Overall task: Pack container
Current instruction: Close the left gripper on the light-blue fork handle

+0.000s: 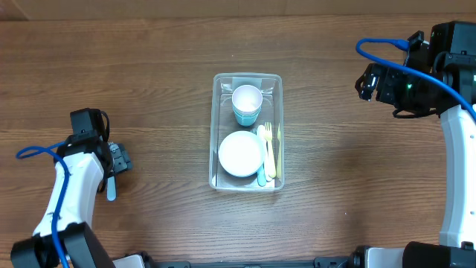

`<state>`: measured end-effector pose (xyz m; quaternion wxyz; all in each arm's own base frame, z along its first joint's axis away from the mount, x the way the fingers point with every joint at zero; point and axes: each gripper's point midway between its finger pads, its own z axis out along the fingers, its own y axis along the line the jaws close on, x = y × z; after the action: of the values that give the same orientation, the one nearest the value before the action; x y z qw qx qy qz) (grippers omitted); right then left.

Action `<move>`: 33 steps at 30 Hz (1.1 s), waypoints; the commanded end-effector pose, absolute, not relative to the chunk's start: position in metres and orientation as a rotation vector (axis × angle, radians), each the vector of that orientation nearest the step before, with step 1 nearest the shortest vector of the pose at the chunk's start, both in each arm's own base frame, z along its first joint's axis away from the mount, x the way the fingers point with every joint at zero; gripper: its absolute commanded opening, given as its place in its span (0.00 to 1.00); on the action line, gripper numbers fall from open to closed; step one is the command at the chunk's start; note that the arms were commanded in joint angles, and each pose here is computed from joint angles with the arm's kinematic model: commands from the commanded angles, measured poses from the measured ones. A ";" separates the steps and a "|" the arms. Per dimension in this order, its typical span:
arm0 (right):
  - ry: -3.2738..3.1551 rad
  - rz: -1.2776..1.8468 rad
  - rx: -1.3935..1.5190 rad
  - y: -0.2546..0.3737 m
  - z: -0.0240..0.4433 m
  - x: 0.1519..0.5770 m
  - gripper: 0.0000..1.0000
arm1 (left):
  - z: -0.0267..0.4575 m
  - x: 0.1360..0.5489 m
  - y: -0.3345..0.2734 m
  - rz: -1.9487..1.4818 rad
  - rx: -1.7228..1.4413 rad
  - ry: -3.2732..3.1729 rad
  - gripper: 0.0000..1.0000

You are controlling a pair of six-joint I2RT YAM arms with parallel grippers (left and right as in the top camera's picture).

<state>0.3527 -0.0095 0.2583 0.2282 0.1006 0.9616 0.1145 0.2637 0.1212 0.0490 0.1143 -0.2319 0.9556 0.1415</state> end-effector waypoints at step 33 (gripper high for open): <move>2.615 0.307 0.274 -0.011 0.268 0.356 1.00 | -0.016 0.275 0.055 -0.168 -0.341 3.014 0.36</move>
<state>0.3527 -0.0096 0.2583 0.2282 0.1010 0.9616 0.1145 0.2814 0.0796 -0.0045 0.0688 -0.1088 0.9916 0.0108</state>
